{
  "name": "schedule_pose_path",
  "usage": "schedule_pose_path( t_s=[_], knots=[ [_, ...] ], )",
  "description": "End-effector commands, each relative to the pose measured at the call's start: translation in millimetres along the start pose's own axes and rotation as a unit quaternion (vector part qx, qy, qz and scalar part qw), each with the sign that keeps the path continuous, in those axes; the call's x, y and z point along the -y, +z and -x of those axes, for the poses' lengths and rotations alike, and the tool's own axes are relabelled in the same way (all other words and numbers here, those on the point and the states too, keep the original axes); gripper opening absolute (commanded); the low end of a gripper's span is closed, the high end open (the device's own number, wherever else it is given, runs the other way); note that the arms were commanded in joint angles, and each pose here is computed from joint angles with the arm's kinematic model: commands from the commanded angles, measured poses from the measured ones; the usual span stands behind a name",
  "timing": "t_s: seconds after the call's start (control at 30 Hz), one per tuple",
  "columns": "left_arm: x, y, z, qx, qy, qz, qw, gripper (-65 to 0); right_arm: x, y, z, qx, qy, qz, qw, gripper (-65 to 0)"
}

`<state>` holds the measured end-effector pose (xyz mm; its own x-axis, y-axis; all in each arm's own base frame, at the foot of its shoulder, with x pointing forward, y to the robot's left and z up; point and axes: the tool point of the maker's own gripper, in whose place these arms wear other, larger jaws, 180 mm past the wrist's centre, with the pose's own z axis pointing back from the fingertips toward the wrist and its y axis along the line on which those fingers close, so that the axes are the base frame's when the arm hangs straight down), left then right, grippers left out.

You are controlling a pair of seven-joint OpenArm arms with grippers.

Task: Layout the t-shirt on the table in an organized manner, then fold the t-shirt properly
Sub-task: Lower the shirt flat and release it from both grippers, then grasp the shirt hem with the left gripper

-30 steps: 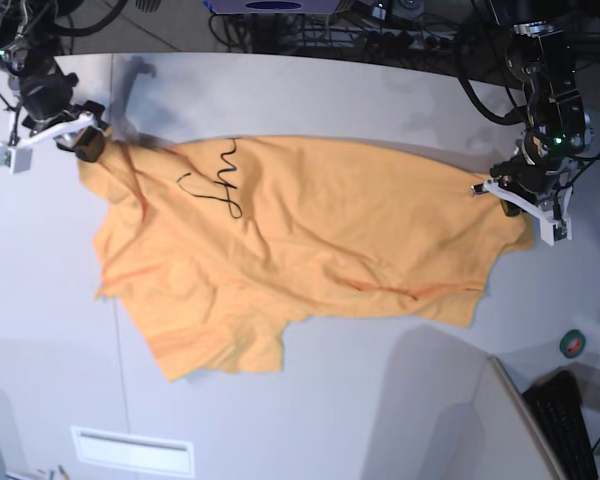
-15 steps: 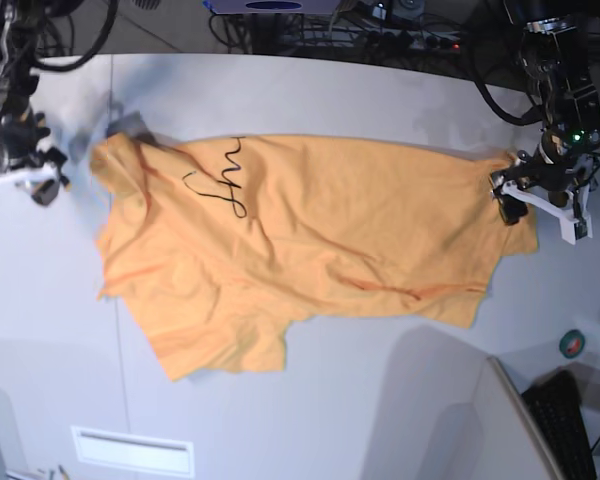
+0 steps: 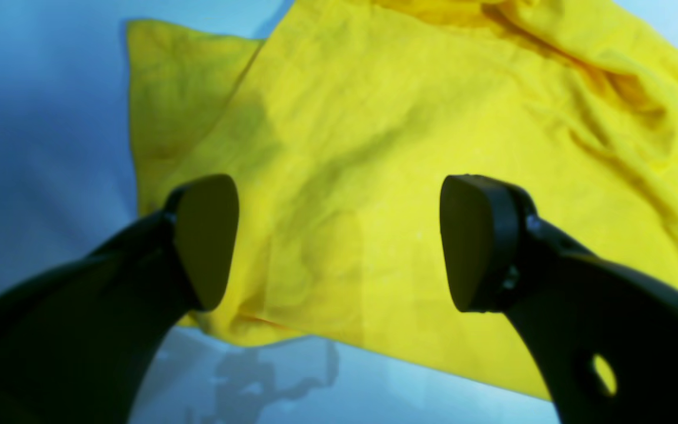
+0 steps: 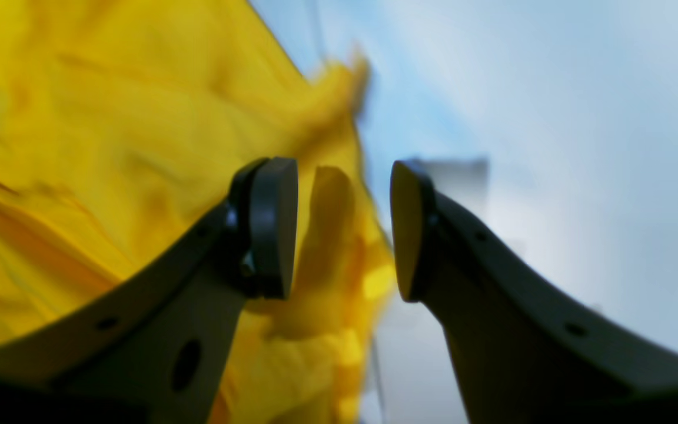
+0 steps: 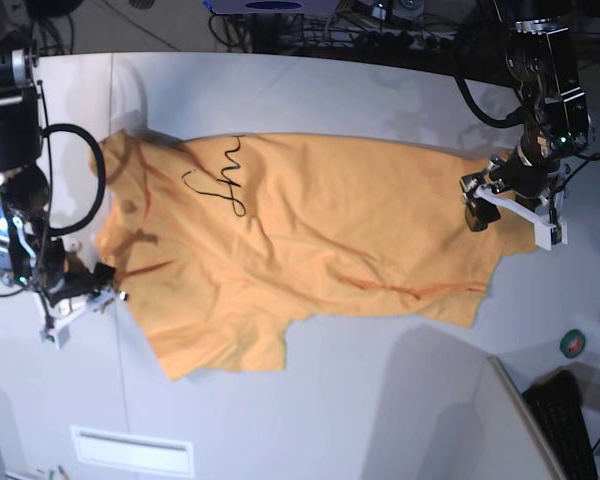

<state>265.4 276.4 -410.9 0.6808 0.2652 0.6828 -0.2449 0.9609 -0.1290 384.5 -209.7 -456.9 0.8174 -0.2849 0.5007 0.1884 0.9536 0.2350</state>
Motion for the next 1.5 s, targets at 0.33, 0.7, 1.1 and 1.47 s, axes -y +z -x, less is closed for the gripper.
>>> schedule_pose_path(
  t_s=[0.33,0.7,1.1,1.47],
  knots=[
    [-9.7,2.6,-13.4,0.018,-0.036,-0.024,0.999,-14.0,15.4,-20.4,-2.1,-0.012,0.009,0.046,0.9988,-40.8],
    [-6.3,1.3,-13.8,0.018,-0.037,-0.020,0.999,-14.0,-0.9,-13.1,-4.4,0.012,0.023,0.025,0.9994,-55.7],
    [-3.7,-34.8,-43.1,0.016,-0.023,-0.014,1.000,-14.0,-12.2,10.9,-32.8,0.062,-0.027,-0.010,0.9976,-65.0],
    [34.9,-107.6,-118.5,-0.017,-0.089,-0.030,0.995,-14.0,-35.2,32.2,-25.6,0.085,-0.002,-0.040,0.9956,-65.0]
  ],
)
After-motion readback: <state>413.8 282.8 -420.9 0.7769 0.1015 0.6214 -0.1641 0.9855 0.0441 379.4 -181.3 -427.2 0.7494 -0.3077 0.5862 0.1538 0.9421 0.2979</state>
